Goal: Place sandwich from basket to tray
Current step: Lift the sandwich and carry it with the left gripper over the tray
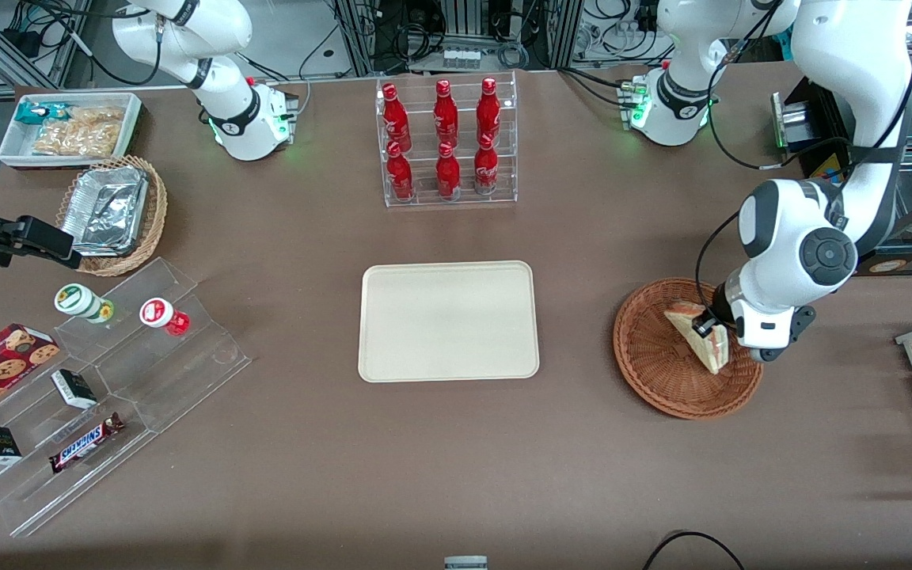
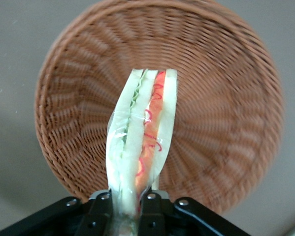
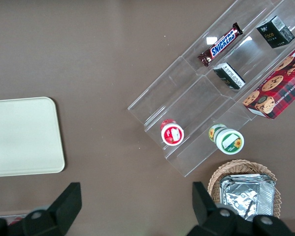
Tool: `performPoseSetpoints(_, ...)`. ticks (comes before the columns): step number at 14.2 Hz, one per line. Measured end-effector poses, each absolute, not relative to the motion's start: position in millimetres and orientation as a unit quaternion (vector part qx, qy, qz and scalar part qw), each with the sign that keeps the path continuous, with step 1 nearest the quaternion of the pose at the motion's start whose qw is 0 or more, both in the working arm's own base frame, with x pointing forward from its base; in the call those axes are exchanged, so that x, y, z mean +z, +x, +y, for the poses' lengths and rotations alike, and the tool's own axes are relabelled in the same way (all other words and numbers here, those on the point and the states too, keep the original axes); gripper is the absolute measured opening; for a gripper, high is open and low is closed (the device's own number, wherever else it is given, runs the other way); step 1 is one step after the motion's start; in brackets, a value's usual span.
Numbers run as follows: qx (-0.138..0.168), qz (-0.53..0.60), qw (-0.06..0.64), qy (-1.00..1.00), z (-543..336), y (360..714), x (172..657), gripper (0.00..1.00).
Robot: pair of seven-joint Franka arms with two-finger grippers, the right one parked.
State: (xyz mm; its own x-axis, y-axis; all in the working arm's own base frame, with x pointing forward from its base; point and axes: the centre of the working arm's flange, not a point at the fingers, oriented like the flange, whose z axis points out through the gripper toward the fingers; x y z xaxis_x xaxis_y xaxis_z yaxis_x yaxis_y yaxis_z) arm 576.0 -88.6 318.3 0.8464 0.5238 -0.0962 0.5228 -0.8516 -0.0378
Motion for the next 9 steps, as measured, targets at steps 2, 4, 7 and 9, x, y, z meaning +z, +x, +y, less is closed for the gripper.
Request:
performPoseSetpoints(2,0.058,-0.154,-0.001,-0.986,-129.9,574.9,334.2,0.15)
performPoseSetpoints(4,0.062,-0.093,-0.001,-0.994,-177.3,570.0,344.3,0.15)
performPoseSetpoints(7,0.059,-0.065,-0.003,-0.996,-245.0,568.3,341.9,0.15)
performPoseSetpoints(9,0.06,-0.063,-0.006,-0.996,-286.5,569.9,331.7,0.15)
